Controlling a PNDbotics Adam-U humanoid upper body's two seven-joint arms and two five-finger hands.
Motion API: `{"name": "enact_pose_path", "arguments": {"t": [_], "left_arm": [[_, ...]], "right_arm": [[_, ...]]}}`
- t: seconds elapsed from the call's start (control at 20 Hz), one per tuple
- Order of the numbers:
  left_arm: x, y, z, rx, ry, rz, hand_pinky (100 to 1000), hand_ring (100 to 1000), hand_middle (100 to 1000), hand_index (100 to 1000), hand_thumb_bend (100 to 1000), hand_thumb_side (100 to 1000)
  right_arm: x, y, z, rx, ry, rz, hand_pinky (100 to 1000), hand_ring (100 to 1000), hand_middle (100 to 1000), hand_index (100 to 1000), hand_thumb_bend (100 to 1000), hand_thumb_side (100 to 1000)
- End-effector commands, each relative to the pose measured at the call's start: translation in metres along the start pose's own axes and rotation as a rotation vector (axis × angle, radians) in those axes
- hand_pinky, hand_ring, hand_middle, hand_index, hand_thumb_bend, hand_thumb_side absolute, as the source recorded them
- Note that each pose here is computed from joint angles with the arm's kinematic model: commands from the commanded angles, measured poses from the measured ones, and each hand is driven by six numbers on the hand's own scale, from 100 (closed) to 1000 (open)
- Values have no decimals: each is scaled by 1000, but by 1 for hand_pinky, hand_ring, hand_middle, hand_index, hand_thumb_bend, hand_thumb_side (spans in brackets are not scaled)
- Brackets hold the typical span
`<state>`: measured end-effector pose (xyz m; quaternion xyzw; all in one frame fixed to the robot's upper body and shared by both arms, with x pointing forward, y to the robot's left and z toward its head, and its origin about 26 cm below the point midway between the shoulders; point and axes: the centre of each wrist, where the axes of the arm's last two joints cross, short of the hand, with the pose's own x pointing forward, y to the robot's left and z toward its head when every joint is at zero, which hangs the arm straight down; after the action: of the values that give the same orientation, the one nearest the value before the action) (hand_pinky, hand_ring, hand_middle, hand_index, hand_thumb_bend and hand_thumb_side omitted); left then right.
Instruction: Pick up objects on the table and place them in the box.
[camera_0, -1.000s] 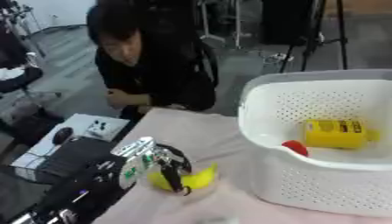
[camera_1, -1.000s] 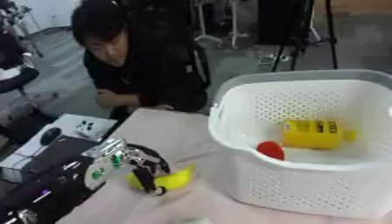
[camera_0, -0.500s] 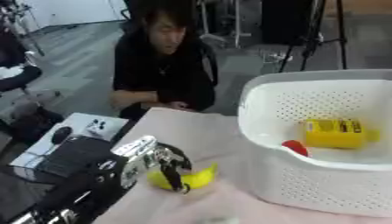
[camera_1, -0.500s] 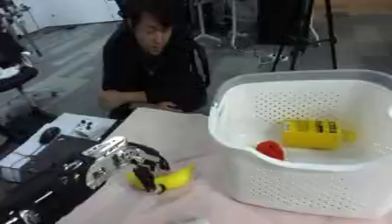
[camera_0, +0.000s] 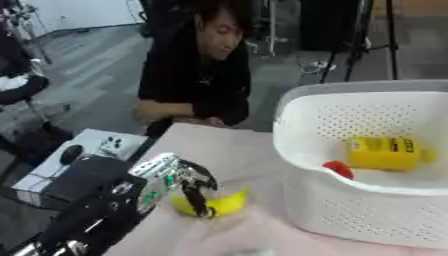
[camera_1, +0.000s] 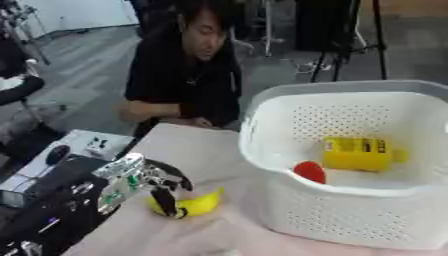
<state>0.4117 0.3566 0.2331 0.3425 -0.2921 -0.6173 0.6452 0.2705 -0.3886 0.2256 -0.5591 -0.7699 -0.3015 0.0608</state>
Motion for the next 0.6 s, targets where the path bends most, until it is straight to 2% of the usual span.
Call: {"name": "enact_pose_path", "arguments": {"t": [0.05,0.15,0.2,0.6], "left_arm": [[-6,10,13,16,15,17,792,901,937,946,273,430],[-4,9,14,16,10,16,788,898,931,894,279,434],[-3,9,14,17,7,14,781,893,922,837,279,441],[-3,7,11,1,3,36,770,884,911,852,290,444]], "right_arm": [[5,0,-13,-18,-43,-12,691,517,458,479,100,565],[5,0,-13,-18,-42,-12,691,517,458,479,100,565],[5,0,-13,-19,-42,-11,691,517,458,479,100,565],[4,-1,-13,-20,-39,-11,691,517,458,478,100,564]]}}
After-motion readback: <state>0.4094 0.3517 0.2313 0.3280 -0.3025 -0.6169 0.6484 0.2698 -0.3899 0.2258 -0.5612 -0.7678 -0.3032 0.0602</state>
